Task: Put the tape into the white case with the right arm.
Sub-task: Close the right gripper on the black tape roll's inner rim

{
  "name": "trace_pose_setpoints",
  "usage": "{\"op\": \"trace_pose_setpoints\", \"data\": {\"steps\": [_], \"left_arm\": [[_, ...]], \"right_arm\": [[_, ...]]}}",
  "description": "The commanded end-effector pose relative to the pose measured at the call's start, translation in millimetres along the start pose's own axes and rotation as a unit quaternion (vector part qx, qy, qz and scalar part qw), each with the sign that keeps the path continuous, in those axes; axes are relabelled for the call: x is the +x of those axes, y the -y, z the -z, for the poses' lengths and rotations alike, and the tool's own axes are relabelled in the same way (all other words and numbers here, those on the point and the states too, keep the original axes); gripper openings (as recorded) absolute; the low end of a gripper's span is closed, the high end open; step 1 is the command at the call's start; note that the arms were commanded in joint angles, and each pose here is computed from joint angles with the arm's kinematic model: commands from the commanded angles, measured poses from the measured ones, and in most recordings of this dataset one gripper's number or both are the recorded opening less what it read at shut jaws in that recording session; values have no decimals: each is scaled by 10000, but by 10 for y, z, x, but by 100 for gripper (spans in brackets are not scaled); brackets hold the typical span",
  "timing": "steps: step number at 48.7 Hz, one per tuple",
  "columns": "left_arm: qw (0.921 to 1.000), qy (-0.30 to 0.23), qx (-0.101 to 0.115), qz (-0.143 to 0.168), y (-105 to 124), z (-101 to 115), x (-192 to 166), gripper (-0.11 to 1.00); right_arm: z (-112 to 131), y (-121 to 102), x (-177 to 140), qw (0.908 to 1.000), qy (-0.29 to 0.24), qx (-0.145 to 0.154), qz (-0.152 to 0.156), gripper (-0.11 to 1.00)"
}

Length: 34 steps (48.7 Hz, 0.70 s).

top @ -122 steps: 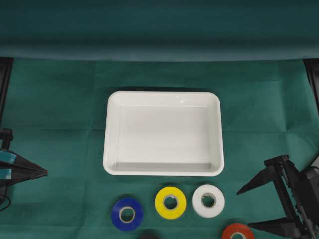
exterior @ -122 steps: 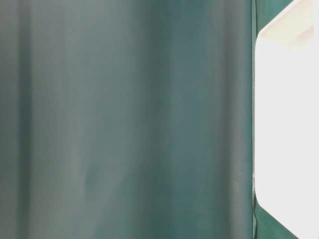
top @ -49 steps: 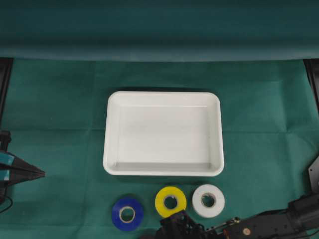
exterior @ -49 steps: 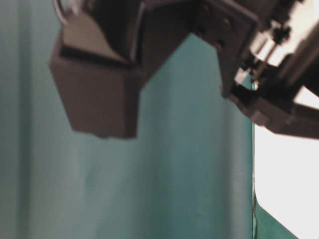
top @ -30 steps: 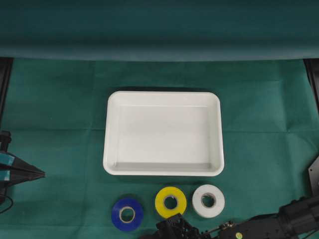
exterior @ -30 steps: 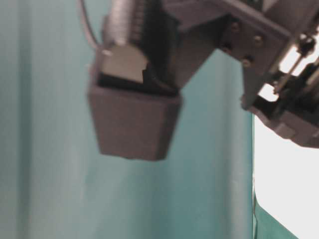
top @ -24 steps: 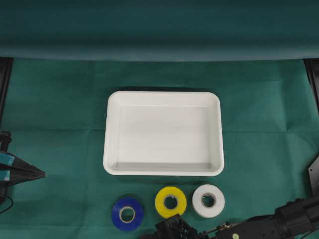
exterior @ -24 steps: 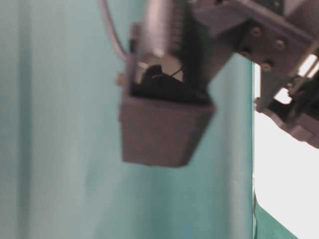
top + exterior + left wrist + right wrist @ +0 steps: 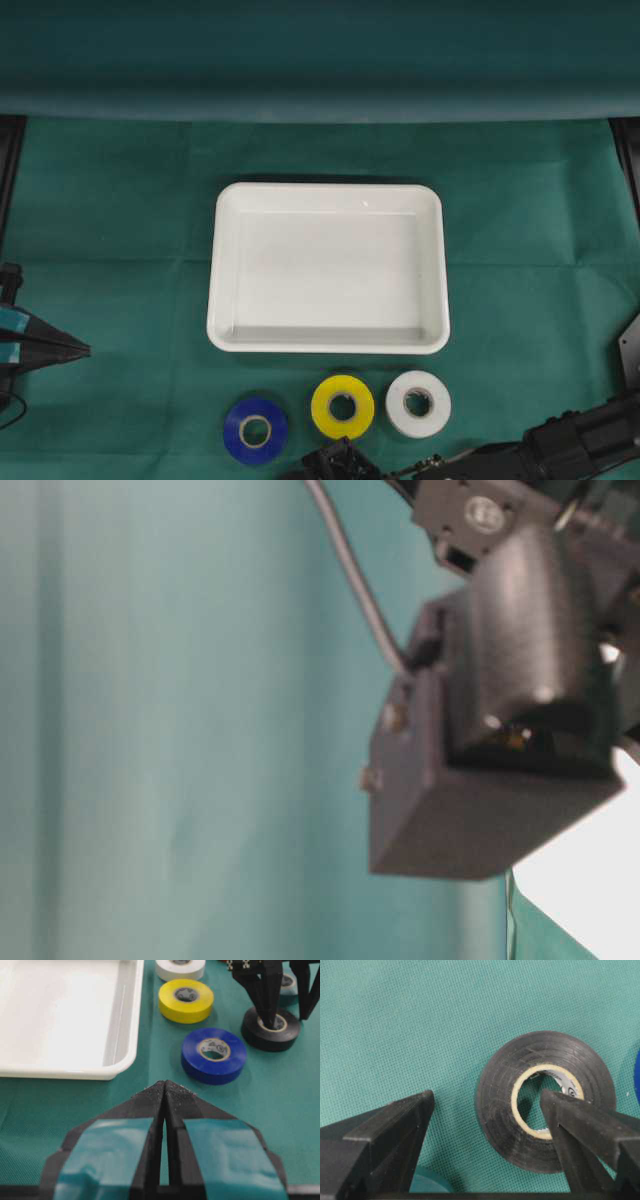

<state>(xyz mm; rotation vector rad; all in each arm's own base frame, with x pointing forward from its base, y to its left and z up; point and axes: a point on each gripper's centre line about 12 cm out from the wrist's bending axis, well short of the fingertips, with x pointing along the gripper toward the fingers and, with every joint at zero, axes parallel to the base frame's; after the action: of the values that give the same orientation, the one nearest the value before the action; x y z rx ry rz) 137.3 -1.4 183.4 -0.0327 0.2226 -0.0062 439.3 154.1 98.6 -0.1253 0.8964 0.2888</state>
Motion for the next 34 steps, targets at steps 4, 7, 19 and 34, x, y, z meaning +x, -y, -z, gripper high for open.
{"op": "trace_pose_setpoints", "data": {"steps": [4,7,19,34], "left_arm": [[10000,30,-6,8,3,-34,6,0],[10000,38,-6,8,3,-36,6,0],[10000,38,-6,8,3,-36,4,0],[10000,38,-6,8,3,-36,4,0]], "right_arm": [[-139,-19,-73,9998,207,-9,-17,82],[-139,-19,-73,9998,207,-9,-17,82],[-195,9,-88,9996,276,0,3,50],[-211,33,-96,9998,193,19,30,0]]}}
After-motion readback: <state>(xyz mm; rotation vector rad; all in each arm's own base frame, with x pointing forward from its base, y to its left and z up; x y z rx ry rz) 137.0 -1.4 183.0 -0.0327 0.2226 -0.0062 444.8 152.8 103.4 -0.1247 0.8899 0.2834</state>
